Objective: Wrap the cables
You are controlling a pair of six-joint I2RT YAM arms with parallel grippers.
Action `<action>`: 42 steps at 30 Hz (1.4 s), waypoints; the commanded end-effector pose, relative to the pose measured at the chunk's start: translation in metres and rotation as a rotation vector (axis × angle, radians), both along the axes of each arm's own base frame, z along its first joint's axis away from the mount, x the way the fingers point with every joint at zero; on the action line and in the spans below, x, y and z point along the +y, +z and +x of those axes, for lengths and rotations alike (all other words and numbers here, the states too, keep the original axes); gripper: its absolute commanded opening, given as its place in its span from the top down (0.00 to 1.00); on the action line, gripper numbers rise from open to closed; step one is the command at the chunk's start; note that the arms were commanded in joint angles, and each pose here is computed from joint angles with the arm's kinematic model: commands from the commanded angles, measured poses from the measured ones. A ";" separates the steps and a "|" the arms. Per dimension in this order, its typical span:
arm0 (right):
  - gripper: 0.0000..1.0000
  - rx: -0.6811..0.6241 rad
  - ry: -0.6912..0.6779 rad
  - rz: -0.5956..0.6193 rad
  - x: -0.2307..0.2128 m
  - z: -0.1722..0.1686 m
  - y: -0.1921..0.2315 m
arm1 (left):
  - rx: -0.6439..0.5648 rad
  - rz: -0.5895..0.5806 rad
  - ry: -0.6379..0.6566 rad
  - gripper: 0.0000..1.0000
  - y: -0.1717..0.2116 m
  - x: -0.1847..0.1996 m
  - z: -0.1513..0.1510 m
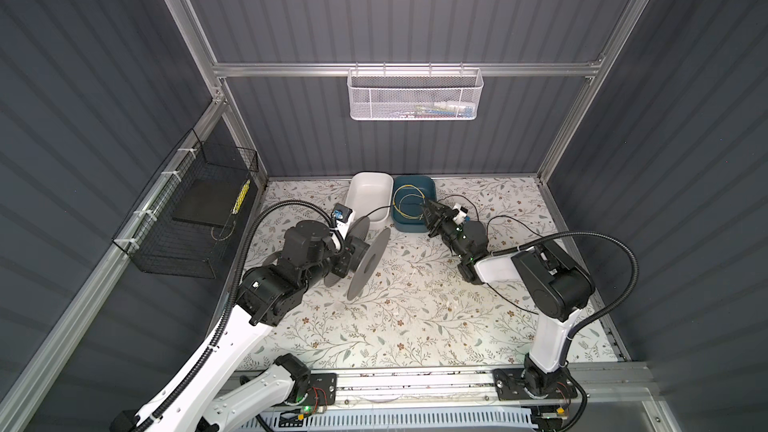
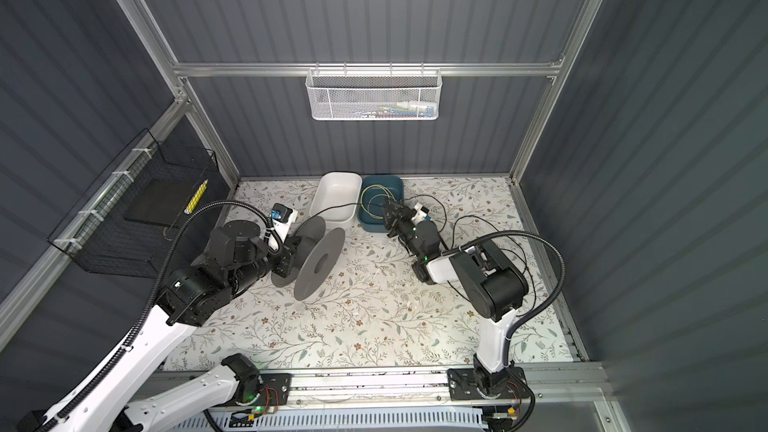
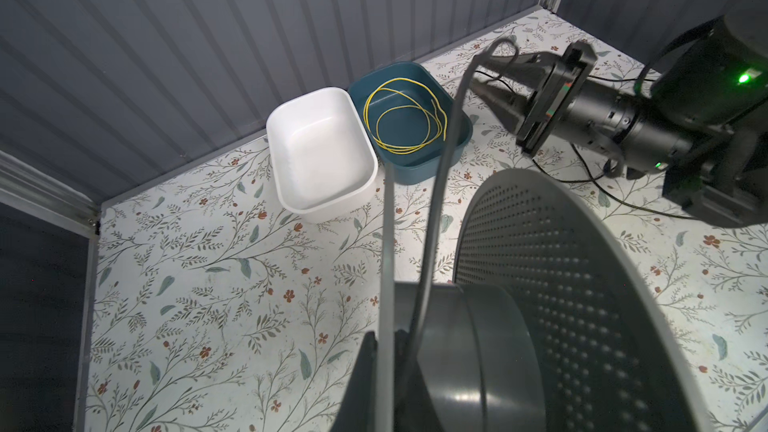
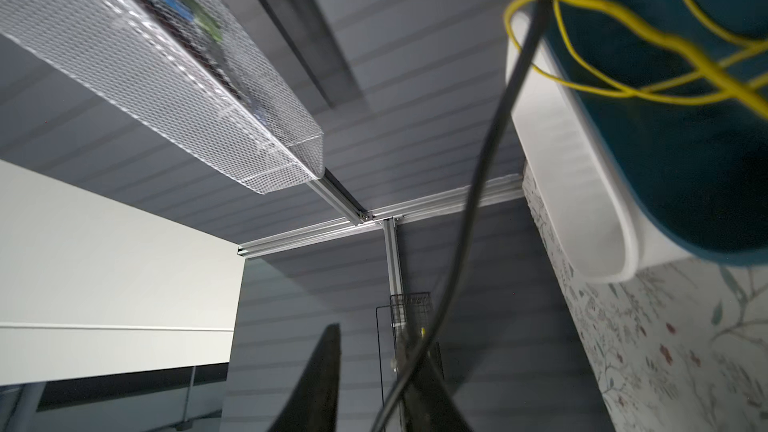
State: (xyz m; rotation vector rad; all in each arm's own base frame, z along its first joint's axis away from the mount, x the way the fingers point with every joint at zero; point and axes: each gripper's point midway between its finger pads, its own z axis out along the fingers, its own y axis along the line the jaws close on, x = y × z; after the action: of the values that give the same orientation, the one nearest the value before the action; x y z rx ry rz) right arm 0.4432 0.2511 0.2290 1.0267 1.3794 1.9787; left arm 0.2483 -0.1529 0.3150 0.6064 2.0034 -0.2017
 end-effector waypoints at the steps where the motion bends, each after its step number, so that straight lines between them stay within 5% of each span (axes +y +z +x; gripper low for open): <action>1: 0.76 -0.123 -0.052 -0.070 -0.022 0.010 0.037 | -0.070 -0.028 0.024 1.00 0.025 0.010 -0.005; 12: 0.70 -0.296 -0.141 -0.156 -0.059 0.066 0.105 | -0.051 -0.052 0.028 1.00 0.023 0.020 -0.021; 20: 0.52 -0.477 -0.158 -0.132 -0.057 0.083 0.164 | -0.040 -0.059 -0.014 1.00 0.020 0.015 -0.026; 29: 0.67 -0.500 -0.241 -0.229 -0.122 0.071 0.181 | -0.076 -0.017 0.136 1.00 0.027 0.047 -0.025; 42: 0.73 -0.472 -0.343 -0.336 -0.221 0.073 0.195 | -0.068 -0.007 0.171 1.00 0.025 0.065 -0.040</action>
State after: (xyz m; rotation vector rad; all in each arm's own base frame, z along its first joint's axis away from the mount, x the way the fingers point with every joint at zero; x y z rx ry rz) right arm 0.5193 0.0322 0.4110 0.6018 1.1143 1.5382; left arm 0.2128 -0.0995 0.3188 0.5112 2.0258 -0.0798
